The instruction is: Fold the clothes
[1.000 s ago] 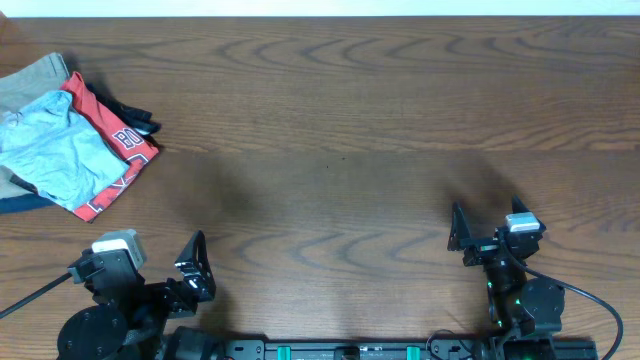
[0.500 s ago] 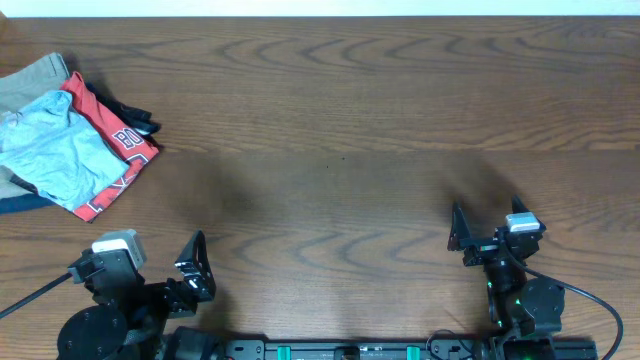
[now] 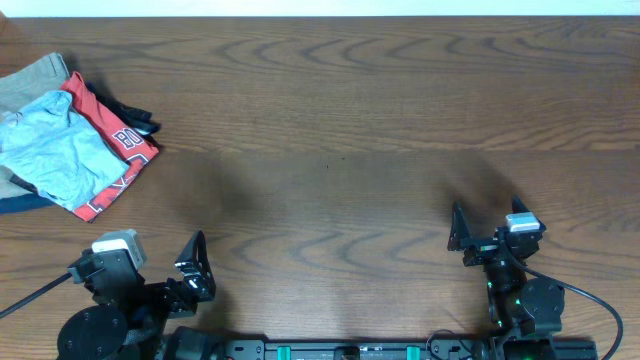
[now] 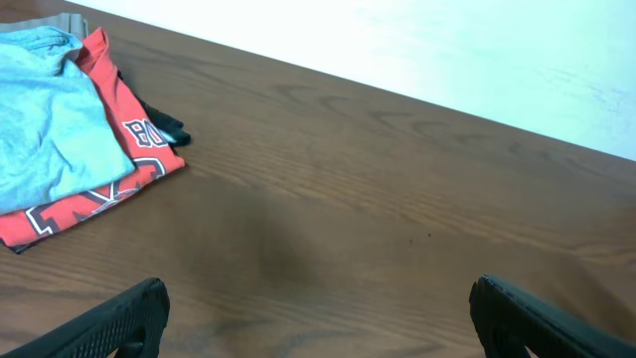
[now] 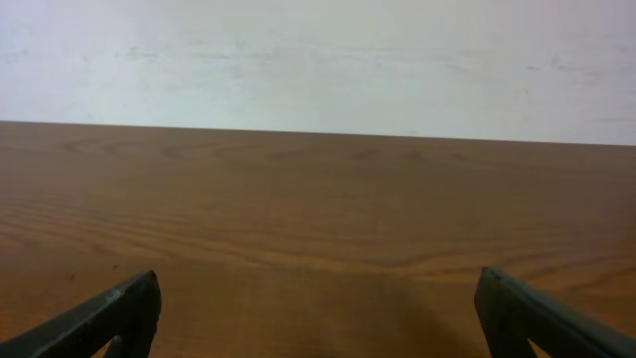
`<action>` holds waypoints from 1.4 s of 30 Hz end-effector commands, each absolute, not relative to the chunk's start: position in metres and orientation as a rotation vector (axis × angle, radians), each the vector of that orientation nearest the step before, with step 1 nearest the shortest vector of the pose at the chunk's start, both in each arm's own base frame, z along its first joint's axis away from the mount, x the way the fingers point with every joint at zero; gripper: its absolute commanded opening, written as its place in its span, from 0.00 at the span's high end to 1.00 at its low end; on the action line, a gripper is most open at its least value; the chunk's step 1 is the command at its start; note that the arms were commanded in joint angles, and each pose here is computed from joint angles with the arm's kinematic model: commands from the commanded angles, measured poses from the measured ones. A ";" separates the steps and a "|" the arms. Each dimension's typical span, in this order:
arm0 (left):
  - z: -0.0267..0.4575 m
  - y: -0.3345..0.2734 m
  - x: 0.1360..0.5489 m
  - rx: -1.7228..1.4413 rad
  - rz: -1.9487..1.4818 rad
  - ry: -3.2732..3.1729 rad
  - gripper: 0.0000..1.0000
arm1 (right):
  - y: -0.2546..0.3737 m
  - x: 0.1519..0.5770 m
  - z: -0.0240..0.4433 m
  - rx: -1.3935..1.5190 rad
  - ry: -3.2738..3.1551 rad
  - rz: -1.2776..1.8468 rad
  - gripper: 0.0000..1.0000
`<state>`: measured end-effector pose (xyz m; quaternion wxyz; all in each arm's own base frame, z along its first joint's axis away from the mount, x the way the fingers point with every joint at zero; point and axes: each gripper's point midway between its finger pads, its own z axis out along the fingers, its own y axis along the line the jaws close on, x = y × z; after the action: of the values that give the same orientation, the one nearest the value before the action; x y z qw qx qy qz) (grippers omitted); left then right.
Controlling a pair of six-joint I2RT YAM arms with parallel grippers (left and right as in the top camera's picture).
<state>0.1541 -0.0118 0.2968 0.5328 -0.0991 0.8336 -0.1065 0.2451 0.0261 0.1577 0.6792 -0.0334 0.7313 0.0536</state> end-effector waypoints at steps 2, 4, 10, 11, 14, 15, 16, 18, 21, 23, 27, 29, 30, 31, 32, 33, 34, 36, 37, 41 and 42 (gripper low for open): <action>0.296 -0.010 0.154 -0.244 -0.242 1.987 0.02 | 0.030 0.244 0.158 -0.106 1.638 0.122 0.01; 0.296 -0.010 0.154 -0.244 -0.242 1.987 0.02 | 0.030 0.244 0.158 -0.106 1.638 0.122 0.01; 0.296 -0.010 0.154 -0.244 -0.242 1.987 0.02 | 0.030 0.244 0.158 -0.106 1.638 0.122 0.01; 0.296 -0.010 0.154 -0.244 -0.242 1.987 0.02 | 0.030 0.244 0.158 -0.106 1.638 0.122 0.01; 0.296 -0.010 0.154 -0.244 -0.242 1.987 0.02 | 0.030 0.244 0.158 -0.106 1.638 0.122 0.01; 0.296 -0.010 0.154 -0.244 -0.242 1.987 0.02 | 0.030 0.244 0.158 -0.106 1.638 0.122 0.01; 0.296 -0.010 0.154 -0.244 -0.242 1.987 0.02 | 0.030 0.244 0.158 -0.106 1.638 0.122 0.01; 0.296 -0.010 0.154 -0.244 -0.242 1.987 0.02 | 0.030 0.244 0.158 -0.106 1.638 0.122 0.01; 0.296 -0.008 0.154 -0.252 -0.236 1.985 0.02 | 0.030 0.244 0.158 -0.106 1.638 0.122 0.01; 0.291 0.000 0.152 -0.274 -0.176 1.999 0.02 | 0.030 0.244 0.158 -0.106 1.638 0.122 0.01; 0.276 0.017 0.144 -0.376 -0.088 2.036 0.02 | 0.030 0.244 0.158 -0.106 1.638 0.122 0.01; 0.269 0.022 0.143 -0.410 -0.065 2.038 0.02 | 0.030 0.244 0.158 -0.106 1.638 0.122 0.01; 0.264 0.024 0.141 -0.421 -0.057 2.039 0.02 | 0.030 0.244 0.158 -0.106 1.638 0.122 0.01; 0.257 0.025 0.140 -0.426 -0.049 2.040 0.02 | 0.030 0.244 0.158 -0.106 1.638 0.122 0.01; 0.250 0.026 0.139 -0.433 -0.041 2.044 0.02 | 0.030 0.244 0.158 -0.106 1.638 0.122 0.01; 0.241 0.028 0.138 -0.441 -0.030 2.049 0.03 | 0.030 0.244 0.158 -0.106 1.638 0.122 0.01; 0.233 0.029 0.138 -0.447 -0.023 2.053 0.02 | 0.030 0.244 0.158 -0.106 1.638 0.122 0.01; 0.214 0.030 0.139 -0.456 -0.016 2.059 0.02 | 0.030 0.244 0.158 -0.106 1.638 0.122 0.01; 0.205 0.031 0.142 -0.461 -0.014 2.053 0.02 | 0.030 0.244 0.158 -0.106 1.638 0.122 0.01; 0.185 0.033 0.161 -0.467 -0.027 1.964 0.02 | 0.030 0.244 0.158 -0.106 1.638 0.122 0.01; 0.182 0.033 0.165 -0.465 -0.032 1.943 0.02 | 0.030 0.244 0.158 -0.106 1.638 0.122 0.01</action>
<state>0.1616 0.0286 0.1927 0.5317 -0.1920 0.8246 -0.0224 0.2451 0.0262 0.1578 0.6793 -0.0337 0.7311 0.0537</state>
